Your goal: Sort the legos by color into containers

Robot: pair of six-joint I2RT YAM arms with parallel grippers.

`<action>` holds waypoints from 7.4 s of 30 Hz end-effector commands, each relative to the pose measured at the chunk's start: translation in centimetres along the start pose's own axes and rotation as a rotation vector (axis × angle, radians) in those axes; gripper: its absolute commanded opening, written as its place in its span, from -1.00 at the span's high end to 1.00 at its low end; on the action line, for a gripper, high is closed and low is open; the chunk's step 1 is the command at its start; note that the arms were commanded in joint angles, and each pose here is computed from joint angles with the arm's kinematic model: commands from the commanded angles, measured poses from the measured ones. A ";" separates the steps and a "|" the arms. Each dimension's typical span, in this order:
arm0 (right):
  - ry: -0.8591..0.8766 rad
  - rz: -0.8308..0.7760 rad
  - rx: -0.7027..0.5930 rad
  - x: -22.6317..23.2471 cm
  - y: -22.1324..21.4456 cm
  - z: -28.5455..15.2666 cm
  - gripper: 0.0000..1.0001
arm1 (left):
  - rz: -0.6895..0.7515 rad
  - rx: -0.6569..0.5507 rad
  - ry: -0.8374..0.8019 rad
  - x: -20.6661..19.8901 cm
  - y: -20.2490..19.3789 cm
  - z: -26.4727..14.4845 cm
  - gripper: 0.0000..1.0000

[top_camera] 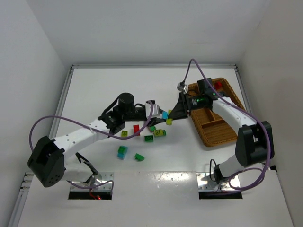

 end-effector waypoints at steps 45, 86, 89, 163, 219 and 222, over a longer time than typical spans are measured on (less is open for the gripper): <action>-1.467 0.266 -0.719 -14.4 13.8 -15.9 0.61 | -0.954 0.452 0.802 8.5 -4.6 -2.1 1.00; -1.326 0.389 -1.361 -1.7 -4.2 -20.0 -0.55 | -1.053 -0.093 0.258 16.8 -1.3 23.7 1.00; -1.326 0.373 -1.394 -0.8 -5.7 -20.3 -0.55 | -1.028 -0.173 0.247 16.5 -0.2 25.2 1.00; -0.905 -0.682 0.263 -8.5 -9.7 23.5 -0.10 | -1.290 0.505 1.538 8.0 -11.8 -22.8 -0.99; -1.088 -0.279 0.312 -9.3 -13.0 24.2 -0.21 | -1.246 0.514 1.498 6.9 -12.1 -23.7 -0.99; -1.144 -0.294 0.298 -9.4 -13.0 23.6 -0.24 | -1.246 0.514 1.498 6.9 -12.1 -23.7 -0.99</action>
Point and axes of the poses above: each gripper's point midway between its finger pads, its own z axis out along the fingers, its own x axis along the line the jaws close on, y = z × x, the point moved 5 cm from there along -z, back along the fingers, and after that the axes turned 1 degree about z, right-handed, at the moved point
